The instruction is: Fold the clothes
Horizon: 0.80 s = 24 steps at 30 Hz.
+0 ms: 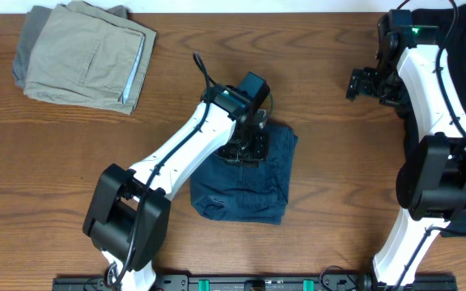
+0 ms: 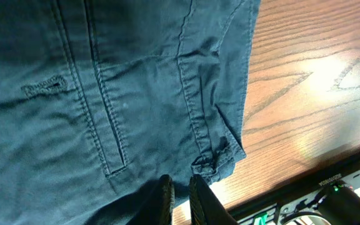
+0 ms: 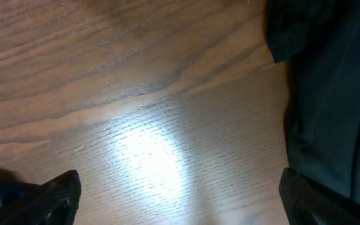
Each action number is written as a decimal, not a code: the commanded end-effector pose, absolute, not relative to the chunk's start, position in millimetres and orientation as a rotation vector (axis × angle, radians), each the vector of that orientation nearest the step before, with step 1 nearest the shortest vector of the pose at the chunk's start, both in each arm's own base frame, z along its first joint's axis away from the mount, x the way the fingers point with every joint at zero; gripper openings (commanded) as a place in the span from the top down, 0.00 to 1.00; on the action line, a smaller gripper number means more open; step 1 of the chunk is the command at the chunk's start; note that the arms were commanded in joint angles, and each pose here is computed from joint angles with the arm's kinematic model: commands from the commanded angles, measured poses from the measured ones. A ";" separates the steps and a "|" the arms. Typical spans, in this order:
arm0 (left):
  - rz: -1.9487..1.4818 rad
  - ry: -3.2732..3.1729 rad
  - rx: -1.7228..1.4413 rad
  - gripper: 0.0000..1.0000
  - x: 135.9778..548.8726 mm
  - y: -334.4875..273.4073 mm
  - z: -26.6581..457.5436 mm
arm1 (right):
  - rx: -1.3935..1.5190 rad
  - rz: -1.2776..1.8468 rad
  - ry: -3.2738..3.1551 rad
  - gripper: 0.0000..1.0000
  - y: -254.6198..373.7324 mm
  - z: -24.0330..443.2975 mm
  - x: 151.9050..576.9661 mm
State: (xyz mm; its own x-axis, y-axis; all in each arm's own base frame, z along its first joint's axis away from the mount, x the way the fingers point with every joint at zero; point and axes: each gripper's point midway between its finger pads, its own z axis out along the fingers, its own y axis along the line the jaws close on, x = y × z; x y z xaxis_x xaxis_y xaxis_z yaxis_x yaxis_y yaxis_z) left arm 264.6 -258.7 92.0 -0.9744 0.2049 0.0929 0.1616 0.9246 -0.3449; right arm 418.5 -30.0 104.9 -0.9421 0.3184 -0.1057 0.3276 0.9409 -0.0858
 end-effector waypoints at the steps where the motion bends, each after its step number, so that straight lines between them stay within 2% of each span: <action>1: 0.443 -2.924 -0.271 0.90 250.9 -251.1 75.6 | 0.498 -0.181 2.999 0.01 -33.2 106.6 419.5; 13: 0.370 -2.861 -0.190 0.90 207.8 -246.2 20.3 | 0.498 -0.181 2.999 0.01 -33.2 106.6 419.5; 20: 0.322 -2.829 -0.186 0.90 190.8 -244.0 14.1 | 0.498 -0.181 2.998 0.01 -33.3 106.6 419.4; 21: 0.314 -2.826 -0.172 0.93 189.4 -243.5 14.4 | 0.498 -0.181 2.998 0.01 -33.3 106.6 419.4; 24: 0.298 -2.800 -0.121 0.94 183.1 -241.0 18.5 | 0.498 -0.181 2.998 0.01 -33.3 106.6 419.4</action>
